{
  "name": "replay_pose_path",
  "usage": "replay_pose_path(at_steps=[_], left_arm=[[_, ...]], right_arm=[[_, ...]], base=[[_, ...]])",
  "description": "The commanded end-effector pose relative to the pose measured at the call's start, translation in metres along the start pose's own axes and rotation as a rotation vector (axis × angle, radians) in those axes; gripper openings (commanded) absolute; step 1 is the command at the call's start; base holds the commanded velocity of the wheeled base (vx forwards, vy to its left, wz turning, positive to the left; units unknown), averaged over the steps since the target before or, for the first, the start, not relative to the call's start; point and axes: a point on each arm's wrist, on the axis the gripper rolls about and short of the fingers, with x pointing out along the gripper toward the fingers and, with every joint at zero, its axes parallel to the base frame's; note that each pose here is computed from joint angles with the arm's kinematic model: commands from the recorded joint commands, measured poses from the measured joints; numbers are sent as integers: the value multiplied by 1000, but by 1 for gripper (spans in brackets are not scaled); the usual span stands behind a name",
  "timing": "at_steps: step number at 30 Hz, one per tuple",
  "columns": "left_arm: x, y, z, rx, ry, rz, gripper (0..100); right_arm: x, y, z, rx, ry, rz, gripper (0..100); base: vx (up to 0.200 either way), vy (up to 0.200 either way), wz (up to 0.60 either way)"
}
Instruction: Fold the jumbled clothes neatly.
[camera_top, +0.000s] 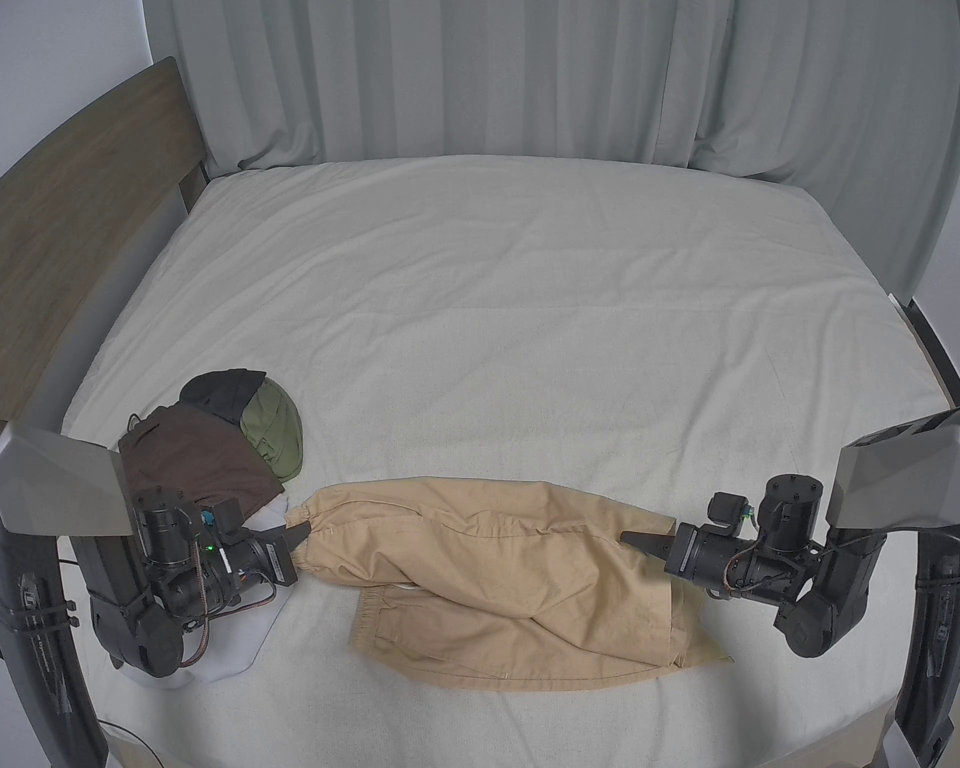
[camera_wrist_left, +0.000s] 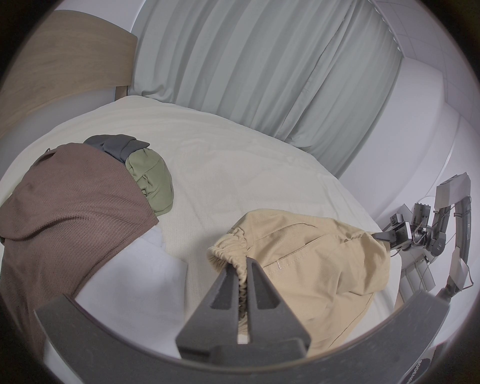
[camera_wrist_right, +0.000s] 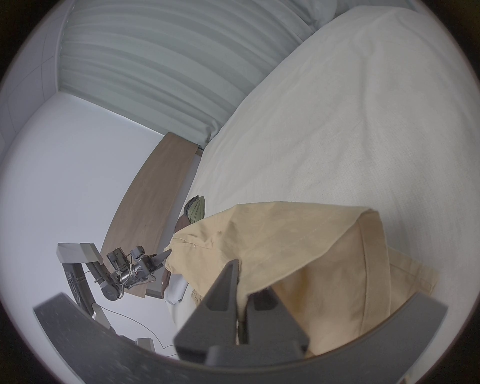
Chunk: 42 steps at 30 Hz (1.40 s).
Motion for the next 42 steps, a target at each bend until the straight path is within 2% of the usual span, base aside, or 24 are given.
replay_pose_path(at_steps=[1, 9, 18, 21, 22, 40, 41, 42], left_arm=[[1, 0, 0, 1, -3, -2, 0], [3, -1, 4, 6, -21, -7, 0], [3, 0, 4, 6, -19, -6, 0], [3, -1, 4, 6, -21, -7, 0], [3, 0, 4, 6, -19, -6, 0], [3, 0, 5, 6, -21, -5, 0], [3, 0, 5, 6, -21, -5, 0], [3, 0, 5, 6, -21, -5, 0]], right_arm=[[-1, 3, 3, -12, -9, 9, 0], [-5, 11, 9, -32, -27, 28, 0], [-8, 9, 4, -23, -6, 19, 0], [-10, 8, 2, -56, 10, 23, 0], [-10, 8, 2, -72, 9, 23, 100], [-12, 9, -4, -70, 34, 18, 100], [-13, 9, -5, -69, 35, 17, 0], [-13, 9, -5, -69, 36, 16, 0]], base=[[0, 0, 0], [0, 0, 0], [0, 0, 0], [0, 0, 0], [0, 0, 0], [0, 0, 0], [0, 0, 0], [0, 0, 0]])
